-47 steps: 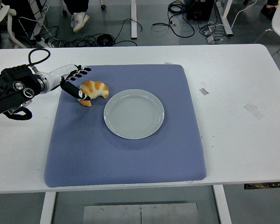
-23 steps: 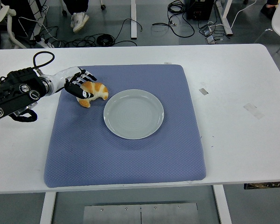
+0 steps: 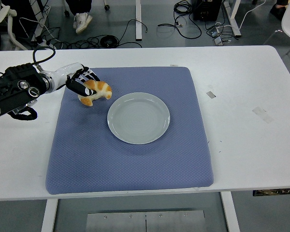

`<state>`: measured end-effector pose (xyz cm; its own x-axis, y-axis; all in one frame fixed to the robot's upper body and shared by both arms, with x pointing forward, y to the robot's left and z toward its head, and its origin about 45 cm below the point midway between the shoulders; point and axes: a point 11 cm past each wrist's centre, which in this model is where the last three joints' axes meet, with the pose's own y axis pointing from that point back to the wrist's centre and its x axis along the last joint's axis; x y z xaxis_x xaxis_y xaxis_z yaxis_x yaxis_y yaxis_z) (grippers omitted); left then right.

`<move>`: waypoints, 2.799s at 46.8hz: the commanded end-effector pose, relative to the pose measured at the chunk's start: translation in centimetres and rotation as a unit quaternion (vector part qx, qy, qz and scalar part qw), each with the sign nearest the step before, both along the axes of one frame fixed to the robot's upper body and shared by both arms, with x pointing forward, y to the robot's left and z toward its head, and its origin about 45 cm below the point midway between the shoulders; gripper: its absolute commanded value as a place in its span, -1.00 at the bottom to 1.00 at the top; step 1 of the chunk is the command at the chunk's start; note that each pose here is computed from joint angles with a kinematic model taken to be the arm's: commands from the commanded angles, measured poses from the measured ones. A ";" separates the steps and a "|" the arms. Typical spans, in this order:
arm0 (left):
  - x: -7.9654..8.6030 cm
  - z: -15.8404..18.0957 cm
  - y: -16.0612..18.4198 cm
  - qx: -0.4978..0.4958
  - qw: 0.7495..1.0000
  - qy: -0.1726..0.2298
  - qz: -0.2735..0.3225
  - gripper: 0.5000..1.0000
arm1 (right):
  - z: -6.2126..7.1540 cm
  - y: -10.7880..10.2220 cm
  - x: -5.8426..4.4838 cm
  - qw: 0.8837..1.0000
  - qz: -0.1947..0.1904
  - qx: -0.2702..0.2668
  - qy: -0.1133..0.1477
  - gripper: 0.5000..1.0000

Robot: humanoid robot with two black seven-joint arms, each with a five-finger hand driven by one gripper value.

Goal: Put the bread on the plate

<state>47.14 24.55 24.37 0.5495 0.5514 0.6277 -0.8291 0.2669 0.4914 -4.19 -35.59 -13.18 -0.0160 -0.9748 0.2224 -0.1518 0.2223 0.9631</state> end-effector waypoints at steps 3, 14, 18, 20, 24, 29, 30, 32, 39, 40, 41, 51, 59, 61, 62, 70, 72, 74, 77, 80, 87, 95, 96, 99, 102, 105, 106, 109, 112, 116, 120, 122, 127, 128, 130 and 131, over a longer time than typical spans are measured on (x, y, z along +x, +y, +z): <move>0.3 1.2 -1.1 -0.003 1.000 -0.007 -0.016 -1.00 | 0.0 0.0 0.0 1.000 0.001 0.000 0.000 1.00; 0.2 3.2 -5.2 -0.009 0.996 0.006 -0.088 -1.00 | 0.0 0.0 0.0 1.000 0.000 0.000 0.000 1.00; -0.2 3.3 -6.7 -0.010 0.993 0.019 -0.115 -1.00 | 0.0 0.0 0.0 1.000 -0.001 0.000 0.000 1.00; -0.5 3.2 -7.5 -0.010 0.991 0.030 -0.133 -1.00 | 0.0 0.0 0.0 1.000 -0.001 0.000 0.000 1.00; -0.8 3.1 -8.2 -0.008 0.988 0.040 -0.149 -1.00 | 0.0 0.0 0.0 1.000 0.000 0.000 0.000 1.00; -1.1 2.8 -8.8 -0.001 0.986 0.044 -0.161 -1.00 | 0.0 0.0 0.0 1.000 0.000 0.000 0.000 1.00; -1.1 2.7 -9.0 -0.001 0.985 0.045 -0.164 -1.00 | 0.0 0.0 0.0 1.000 0.000 0.000 0.000 1.00; -1.3 2.6 -9.1 0.000 0.985 0.049 -0.168 -1.00 | 0.0 0.0 0.0 1.000 0.000 0.000 0.000 1.00; -1.9 2.2 -10.9 0.004 0.979 0.058 -0.198 -1.00 | 0.0 0.0 0.0 1.000 0.000 0.000 0.000 1.00; -2.0 2.2 -11.3 0.006 0.978 0.056 -0.202 -1.00 | 0.0 0.0 0.0 1.000 0.000 0.000 0.000 1.00; -2.0 2.3 -11.5 0.010 0.977 0.055 -0.206 -1.00 | 0.0 0.0 0.0 1.000 -0.001 0.000 0.000 1.00; -2.7 1.9 -13.3 0.026 0.969 0.057 -0.238 -1.00 | 0.0 0.0 0.0 1.000 0.001 0.000 0.000 1.00; -3.2 1.6 -14.3 0.036 0.965 0.054 -0.255 -1.00 | 0.0 0.0 0.0 1.000 0.000 0.000 0.000 1.00; -3.1 1.7 -14.3 0.038 0.965 0.053 -0.255 -1.00 | 0.0 0.0 0.0 1.000 0.001 0.000 0.000 1.00; -3.2 1.7 -14.4 0.037 0.964 0.053 -0.256 -1.00 | 0.0 0.0 0.0 1.000 0.000 0.000 0.000 1.00; -3.3 1.4 -14.3 0.036 0.965 0.056 -0.255 -1.00 | 0.0 0.0 0.0 1.000 -0.001 0.000 0.000 1.00; -3.3 1.3 -14.2 0.036 0.965 0.058 -0.254 -1.00 | 0.0 0.0 0.0 1.000 0.001 0.000 0.000 1.00; -3.3 1.2 -14.2 0.036 0.965 0.058 -0.253 -1.00 | 0.0 0.0 0.0 1.000 0.001 0.000 0.000 1.00; -3.2 1.1 -13.9 0.037 0.966 0.058 -0.250 -1.00 | 0.0 0.0 0.0 1.000 -0.001 0.000 0.000 1.00; -3.2 1.1 -13.7 0.037 0.966 0.058 -0.248 -1.00 | 0.0 0.0 0.0 1.000 0.001 0.000 0.000 1.00; -3.0 1.1 -13.4 0.038 0.967 0.057 -0.244 -1.00 | 0.0 0.0 0.0 1.000 0.000 0.000 0.000 1.00; -3.1 0.7 -13.1 0.038 0.968 0.060 -0.239 -1.00 | 0.0 0.0 0.0 1.000 0.001 0.000 0.000 1.00; -3.1 0.5 -13.0 0.038 0.969 0.061 -0.238 -1.00 | 0.0 0.0 0.0 1.000 -0.001 0.000 0.000 1.00; -3.1 0.3 -12.9 0.038 0.969 0.062 -0.236 -1.00 | 0.0 0.0 0.0 1.000 -0.001 0.000 0.000 1.00; -3.0 0.3 -12.8 0.038 0.969 0.063 -0.235 -1.00 | 0.0 0.0 0.0 1.000 0.000 0.000 0.000 1.00; -3.0 0.2 -12.8 0.037 0.970 0.063 -0.234 -1.00 | 0.0 0.0 0.0 1.000 0.001 0.000 0.000 1.00; -3.0 0.3 -12.8 0.036 0.970 0.062 -0.233 -1.00 | 0.0 0.0 0.0 1.000 0.000 0.000 0.000 1.00; -3.0 0.3 -12.8 0.036 0.971 0.059 -0.230 -1.00 | 0.0 0.0 0.0 1.000 0.000 0.000 0.000 1.00; -3.0 0.3 -12.8 0.035 0.971 0.059 -0.229 -1.00 | 0.0 0.0 0.0 1.000 0.000 0.000 0.000 1.00; -3.0 0.1 -12.8 0.035 0.971 0.059 -0.228 -1.00 | 0.0 0.0 0.0 1.000 -0.001 0.000 0.000 1.00; -3.0 0.1 -12.8 0.033 0.972 0.058 -0.227 -1.00 | 0.0 0.0 0.0 1.000 -0.001 0.000 0.000 1.00; -3.0 0.1 -12.9 0.032 0.972 0.058 -0.227 -1.00 | 0.0 0.0 0.0 1.000 0.000 0.000 0.000 1.00; -3.0 0.0 -13.0 0.031 0.972 0.058 -0.226 -1.00 | 0.0 0.0 0.0 1.000 -0.001 0.000 0.000 1.00; -3.1 0.0 -13.0 0.031 0.972 0.059 -0.227 -1.00 | 0.0 0.0 0.0 1.000 0.000 0.000 0.000 1.00; -3.1 0.0 -13.0 0.031 0.972 0.058 -0.227 -1.00 | 0.0 0.0 0.0 1.000 0.000 0.000 0.000 1.00; -3.1 0.0 -13.0 0.030 0.972 0.059 -0.226 -1.00 | 0.0 0.0 0.0 1.000 0.000 0.000 0.000 1.00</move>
<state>44.09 11.53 24.38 0.7965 0.1996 0.5707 -0.5711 0.5586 0.6016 -4.19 -35.59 -13.18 -0.0163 -0.9748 0.2225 -0.1517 0.2223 0.9631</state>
